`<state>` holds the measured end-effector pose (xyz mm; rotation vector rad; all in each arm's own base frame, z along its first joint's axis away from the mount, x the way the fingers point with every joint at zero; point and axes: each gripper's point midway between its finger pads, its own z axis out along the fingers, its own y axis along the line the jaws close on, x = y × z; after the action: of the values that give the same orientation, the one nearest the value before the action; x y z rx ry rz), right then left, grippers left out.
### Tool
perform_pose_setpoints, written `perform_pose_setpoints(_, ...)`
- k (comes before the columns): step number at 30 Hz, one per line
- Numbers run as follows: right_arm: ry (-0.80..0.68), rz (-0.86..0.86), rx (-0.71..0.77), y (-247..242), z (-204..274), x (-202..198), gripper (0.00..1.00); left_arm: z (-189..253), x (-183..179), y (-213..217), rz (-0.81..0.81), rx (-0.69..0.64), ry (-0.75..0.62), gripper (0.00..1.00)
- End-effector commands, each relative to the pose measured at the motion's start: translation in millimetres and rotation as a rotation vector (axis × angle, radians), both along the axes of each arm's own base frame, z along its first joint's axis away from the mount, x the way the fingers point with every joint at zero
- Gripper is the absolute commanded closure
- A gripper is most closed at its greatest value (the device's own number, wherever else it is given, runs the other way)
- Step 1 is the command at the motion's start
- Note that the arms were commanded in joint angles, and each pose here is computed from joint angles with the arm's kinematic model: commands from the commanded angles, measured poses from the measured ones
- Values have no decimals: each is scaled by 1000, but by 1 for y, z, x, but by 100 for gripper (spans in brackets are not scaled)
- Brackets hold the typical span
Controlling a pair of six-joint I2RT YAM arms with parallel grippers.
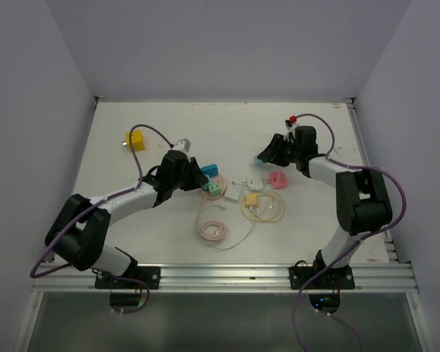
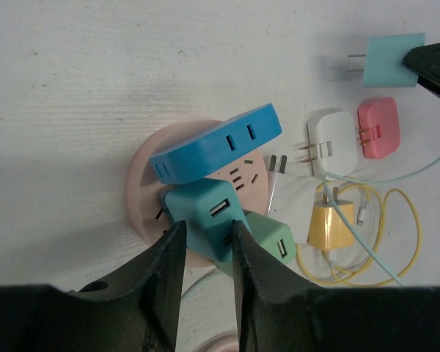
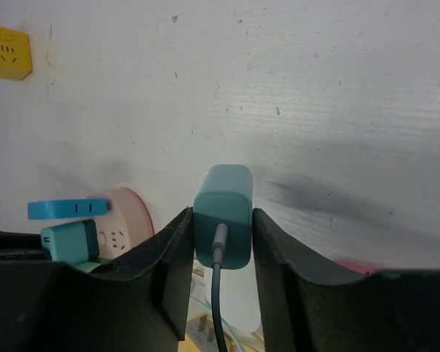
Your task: Pull the plug off the socket
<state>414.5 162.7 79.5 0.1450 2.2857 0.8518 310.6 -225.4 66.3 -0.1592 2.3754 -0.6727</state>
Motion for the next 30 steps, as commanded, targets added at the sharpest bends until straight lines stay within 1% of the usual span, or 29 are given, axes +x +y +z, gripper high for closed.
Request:
perform_pose_setpoints(1, -40, -27, 26, -5, 1, 10, 54, -96, -98, 74, -43, 363, 391, 67)
perform_pose_setpoints(3, -10, -58, 15, -14, -6, 10, 46, -95, -98, 74, -41, 362, 387, 66)
perform_pose_setpoints(4, -1, -60, 11, -15, -7, 9, 40, -96, -99, 74, -41, 362, 388, 66)
perform_pose_setpoints(6, 21, -74, -12, -21, -10, 8, 36, -95, -98, 74, -42, 359, 384, 66)
perform_pose_setpoints(8, 36, -78, -38, -25, -8, 4, 31, -95, -98, 74, -42, 360, 386, 66)
perform_pose_setpoints(10, 24, -108, -82, -34, -2, 7, 26, -95, -97, 73, -42, 358, 383, 66)
perform_pose_setpoints(11, 46, -122, -107, -38, -3, 3, 25, -95, -98, 73, -42, 358, 383, 66)
perform_pose_setpoints(13, 6, -152, -170, -50, 14, 7, 22, -94, -97, 73, -43, 355, 381, 66)
perform_pose_setpoints(14, 17, -158, -193, -54, 17, 2, 20, -94, -97, 73, -43, 355, 381, 66)
perform_pose_setpoints(15, -24, -167, -204, -56, 35, 4, 20, -94, -98, 73, -43, 356, 382, 66)
perform_pose_setpoints(17, -45, -183, -266, -66, 45, 0, 19, -94, -98, 73, -43, 355, 383, 66)
perform_pose_setpoints(19, -104, -181, -311, -70, 68, -2, 18, -95, -97, 72, -46, 355, 383, 66)
perform_pose_setpoints(21, -132, -157, -347, -64, 79, -9, 17, -95, -98, 72, -48, 356, 386, 66)
perform_pose_setpoints(22, -173, -132, -364, -61, 91, -13, 17, -95, -97, 72, -48, 355, 385, 66)
perform_pose_setpoints(24, -200, -62, -391, -41, 100, -26, 17, -95, -97, 72, -47, 357, 385, 66)
perform_pose_setpoints(25, -240, -29, -413, -35, 110, -32, 17, -94, -97, 72, -48, 355, 385, 66)
perform_pose_setpoints(26, -252, 38, -421, -15, 112, -45, 17, -94, -97, 72, -47, 356, 384, 66)
perform_pose_setpoints(28, -302, 122, -401, 8, 125, -63, 19, -94, -97, 72, -46, 359, 386, 66)
perform_pose_setpoints(30, -322, 257, -355, 44, 125, -91, 21, -95, -97, 72, -47, 360, 387, 66)
